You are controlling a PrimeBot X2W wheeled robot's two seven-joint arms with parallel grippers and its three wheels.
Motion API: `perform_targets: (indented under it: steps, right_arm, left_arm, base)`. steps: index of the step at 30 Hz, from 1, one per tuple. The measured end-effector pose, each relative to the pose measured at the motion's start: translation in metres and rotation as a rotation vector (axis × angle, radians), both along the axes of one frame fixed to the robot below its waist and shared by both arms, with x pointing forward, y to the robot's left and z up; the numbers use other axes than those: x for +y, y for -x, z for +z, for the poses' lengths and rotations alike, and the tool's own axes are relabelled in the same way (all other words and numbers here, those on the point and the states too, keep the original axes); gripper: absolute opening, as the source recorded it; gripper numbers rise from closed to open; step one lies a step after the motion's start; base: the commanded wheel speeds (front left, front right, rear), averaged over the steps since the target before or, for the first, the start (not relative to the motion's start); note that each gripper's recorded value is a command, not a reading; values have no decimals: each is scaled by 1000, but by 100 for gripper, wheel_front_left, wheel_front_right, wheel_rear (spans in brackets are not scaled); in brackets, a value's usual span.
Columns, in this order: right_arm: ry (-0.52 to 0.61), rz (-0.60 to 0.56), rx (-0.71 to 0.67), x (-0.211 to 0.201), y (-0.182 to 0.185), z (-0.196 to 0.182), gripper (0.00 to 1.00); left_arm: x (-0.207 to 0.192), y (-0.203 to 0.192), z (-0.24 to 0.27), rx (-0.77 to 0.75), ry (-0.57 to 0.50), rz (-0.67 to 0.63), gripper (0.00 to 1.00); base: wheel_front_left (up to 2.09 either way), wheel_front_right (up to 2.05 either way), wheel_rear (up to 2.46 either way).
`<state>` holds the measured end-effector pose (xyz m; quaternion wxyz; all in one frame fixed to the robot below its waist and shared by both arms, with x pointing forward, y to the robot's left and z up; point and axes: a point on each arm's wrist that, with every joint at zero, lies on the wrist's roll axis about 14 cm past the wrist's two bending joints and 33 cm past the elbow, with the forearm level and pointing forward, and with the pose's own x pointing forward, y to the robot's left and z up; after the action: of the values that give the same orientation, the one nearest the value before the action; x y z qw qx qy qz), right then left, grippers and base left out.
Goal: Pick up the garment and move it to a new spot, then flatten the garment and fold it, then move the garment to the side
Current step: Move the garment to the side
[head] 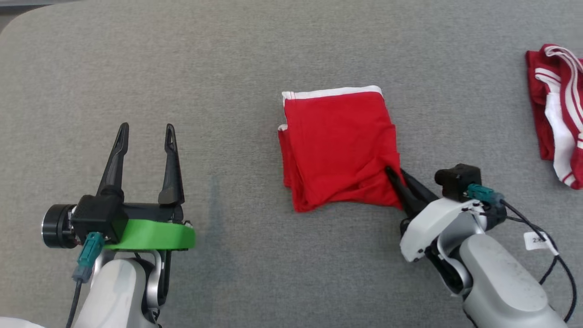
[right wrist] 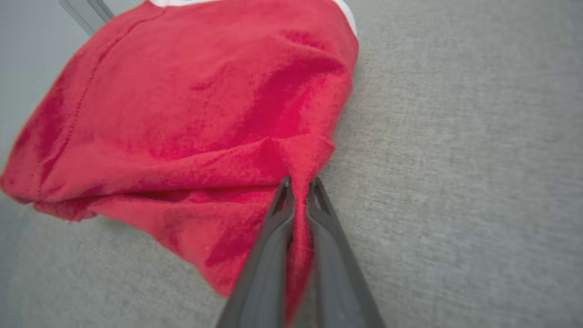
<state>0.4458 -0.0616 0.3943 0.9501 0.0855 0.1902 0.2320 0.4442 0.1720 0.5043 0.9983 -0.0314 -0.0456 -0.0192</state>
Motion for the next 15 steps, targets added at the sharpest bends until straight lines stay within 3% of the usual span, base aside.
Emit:
perform_targets:
  steps: [9, 15]
  right_arm:
    - [176, -173, -53, -122, 0, 13, 0]
    - [334, -224, -175, -187, -36, 57, 0]
  left_arm:
    - [-67, -22, 4, -37, 36, -196, 100]
    - [-101, -38, -3, -33, 59, -293, 100]
  base:
    - [0, 0, 0]
    - [0, 0, 0]
